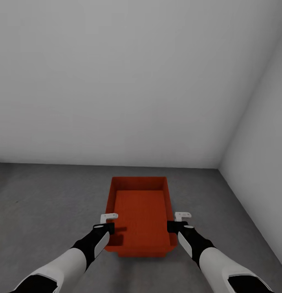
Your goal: Move the two storage containers from the living room to the garage. In the garage, place one container on the floor and stack the other container on top of it (either order is fine).
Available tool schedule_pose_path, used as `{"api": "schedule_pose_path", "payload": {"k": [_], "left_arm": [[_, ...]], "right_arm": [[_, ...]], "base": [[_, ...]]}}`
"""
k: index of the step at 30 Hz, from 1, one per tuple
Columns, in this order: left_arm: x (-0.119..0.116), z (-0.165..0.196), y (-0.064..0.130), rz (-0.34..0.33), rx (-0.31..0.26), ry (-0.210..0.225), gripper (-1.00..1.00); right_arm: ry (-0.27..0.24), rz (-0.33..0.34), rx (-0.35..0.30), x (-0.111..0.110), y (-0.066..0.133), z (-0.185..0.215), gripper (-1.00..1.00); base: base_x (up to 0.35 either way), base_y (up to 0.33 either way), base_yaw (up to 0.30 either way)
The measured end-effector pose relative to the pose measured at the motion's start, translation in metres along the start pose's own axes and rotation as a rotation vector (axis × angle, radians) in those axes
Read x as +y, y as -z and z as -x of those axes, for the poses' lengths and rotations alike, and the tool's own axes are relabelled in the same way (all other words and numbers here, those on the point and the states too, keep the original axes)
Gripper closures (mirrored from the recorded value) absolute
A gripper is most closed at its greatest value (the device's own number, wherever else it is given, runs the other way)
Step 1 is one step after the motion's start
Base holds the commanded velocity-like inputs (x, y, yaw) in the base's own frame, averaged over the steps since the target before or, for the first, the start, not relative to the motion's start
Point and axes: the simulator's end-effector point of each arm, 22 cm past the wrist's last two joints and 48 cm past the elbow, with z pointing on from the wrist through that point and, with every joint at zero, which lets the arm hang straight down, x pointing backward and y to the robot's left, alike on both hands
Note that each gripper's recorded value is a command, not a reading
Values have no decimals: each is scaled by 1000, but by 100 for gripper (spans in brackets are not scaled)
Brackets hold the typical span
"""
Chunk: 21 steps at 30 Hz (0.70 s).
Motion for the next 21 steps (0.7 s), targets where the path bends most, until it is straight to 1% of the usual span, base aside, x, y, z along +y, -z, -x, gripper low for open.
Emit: {"api": "schedule_pose_path", "payload": {"k": [21], "left_arm": [[0, -1, 0, 0, 0, 1, 100]], "right_arm": [[1, 0, 0, 0, 0, 0, 100]], "base": [[0, -5, 0]]}}
